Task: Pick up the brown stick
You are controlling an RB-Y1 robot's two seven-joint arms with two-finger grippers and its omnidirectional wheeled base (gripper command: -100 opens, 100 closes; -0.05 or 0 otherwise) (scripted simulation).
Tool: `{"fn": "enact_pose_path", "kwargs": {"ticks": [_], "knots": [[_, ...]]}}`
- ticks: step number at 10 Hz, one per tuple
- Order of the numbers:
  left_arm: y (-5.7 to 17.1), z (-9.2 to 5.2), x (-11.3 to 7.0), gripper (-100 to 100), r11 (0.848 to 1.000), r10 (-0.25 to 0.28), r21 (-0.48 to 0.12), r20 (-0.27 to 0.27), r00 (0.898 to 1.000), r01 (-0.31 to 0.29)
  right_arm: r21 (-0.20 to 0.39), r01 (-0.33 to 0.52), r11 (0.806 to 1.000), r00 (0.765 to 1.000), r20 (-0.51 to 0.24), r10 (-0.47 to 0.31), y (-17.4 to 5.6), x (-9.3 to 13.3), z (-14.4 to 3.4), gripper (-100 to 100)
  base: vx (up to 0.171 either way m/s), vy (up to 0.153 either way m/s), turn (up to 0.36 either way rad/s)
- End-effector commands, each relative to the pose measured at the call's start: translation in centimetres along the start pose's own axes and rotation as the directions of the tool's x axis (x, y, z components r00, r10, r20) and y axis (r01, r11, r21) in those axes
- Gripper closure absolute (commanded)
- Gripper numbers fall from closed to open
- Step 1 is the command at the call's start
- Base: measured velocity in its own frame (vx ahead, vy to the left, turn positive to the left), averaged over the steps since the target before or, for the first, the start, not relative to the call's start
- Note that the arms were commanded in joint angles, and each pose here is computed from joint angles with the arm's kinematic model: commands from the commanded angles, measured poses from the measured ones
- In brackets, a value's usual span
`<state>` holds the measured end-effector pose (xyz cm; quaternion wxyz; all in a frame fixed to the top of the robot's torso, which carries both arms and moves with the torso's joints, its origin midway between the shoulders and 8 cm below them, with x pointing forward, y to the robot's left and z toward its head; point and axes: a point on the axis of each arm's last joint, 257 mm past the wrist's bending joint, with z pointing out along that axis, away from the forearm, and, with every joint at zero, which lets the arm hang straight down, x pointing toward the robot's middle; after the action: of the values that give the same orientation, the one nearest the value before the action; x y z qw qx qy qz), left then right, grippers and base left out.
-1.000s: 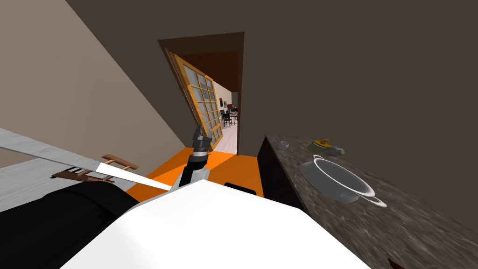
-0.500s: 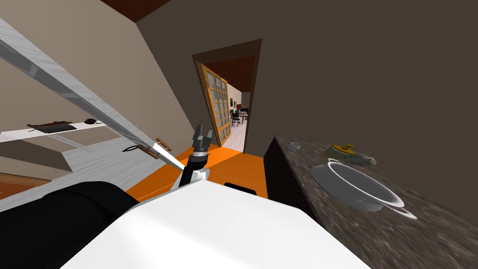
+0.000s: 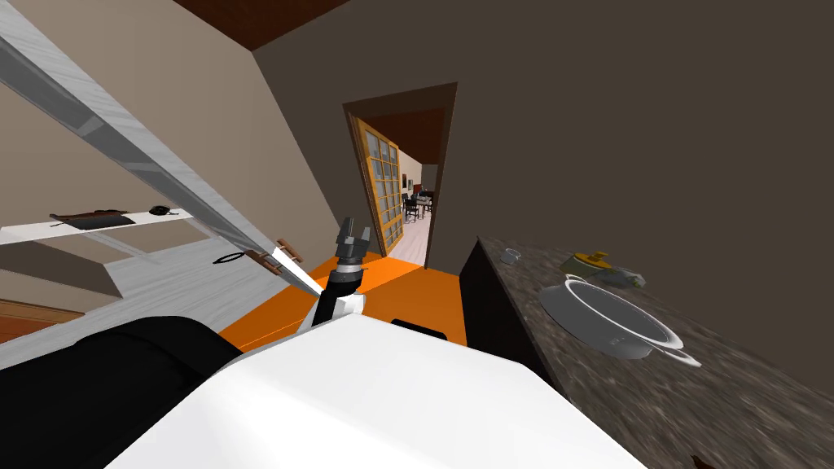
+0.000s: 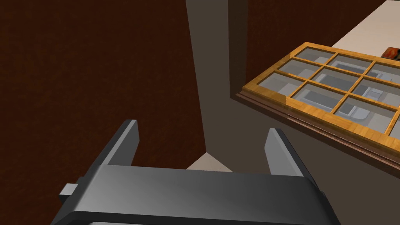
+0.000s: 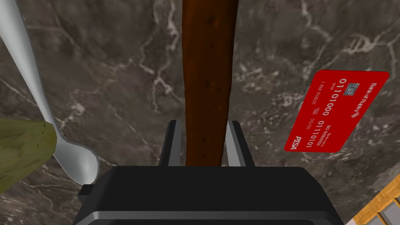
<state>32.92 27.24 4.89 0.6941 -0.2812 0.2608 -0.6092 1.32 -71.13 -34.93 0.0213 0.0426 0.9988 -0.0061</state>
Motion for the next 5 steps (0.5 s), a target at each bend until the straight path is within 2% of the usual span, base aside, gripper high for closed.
{"fn": "enact_pose_path", "kwargs": {"ticks": [1,2,3,5], "knots": [[0.00,0.00,0.00,0,1.000,0.000,0.000,0.000,1.000,0.000,0.000,0.000,1.000,1.000,0.000,0.000,0.00,0.00,0.00,100,0.000,0.000,0.000],[0.00,0.00,0.00,0,1.000,0.000,0.000,0.000,1.000,0.000,0.000,0.000,1.000,1.000,0.000,0.000,0.00,0.00,0.00,0,0.000,0.000,0.000],[0.00,0.00,0.00,0,1.000,0.000,0.000,0.000,1.000,0.000,-0.001,0.040,0.999,0.999,0.001,-0.040,0.11,-0.16,-0.25,100,0.133,-0.038,-0.338],[0.00,-0.01,-0.01,0,1.000,0.000,0.000,0.000,1.000,0.000,-0.002,0.092,0.996,0.996,0.002,-0.092,0.30,-0.38,-0.51,100,0.233,-0.057,-0.331]]}}
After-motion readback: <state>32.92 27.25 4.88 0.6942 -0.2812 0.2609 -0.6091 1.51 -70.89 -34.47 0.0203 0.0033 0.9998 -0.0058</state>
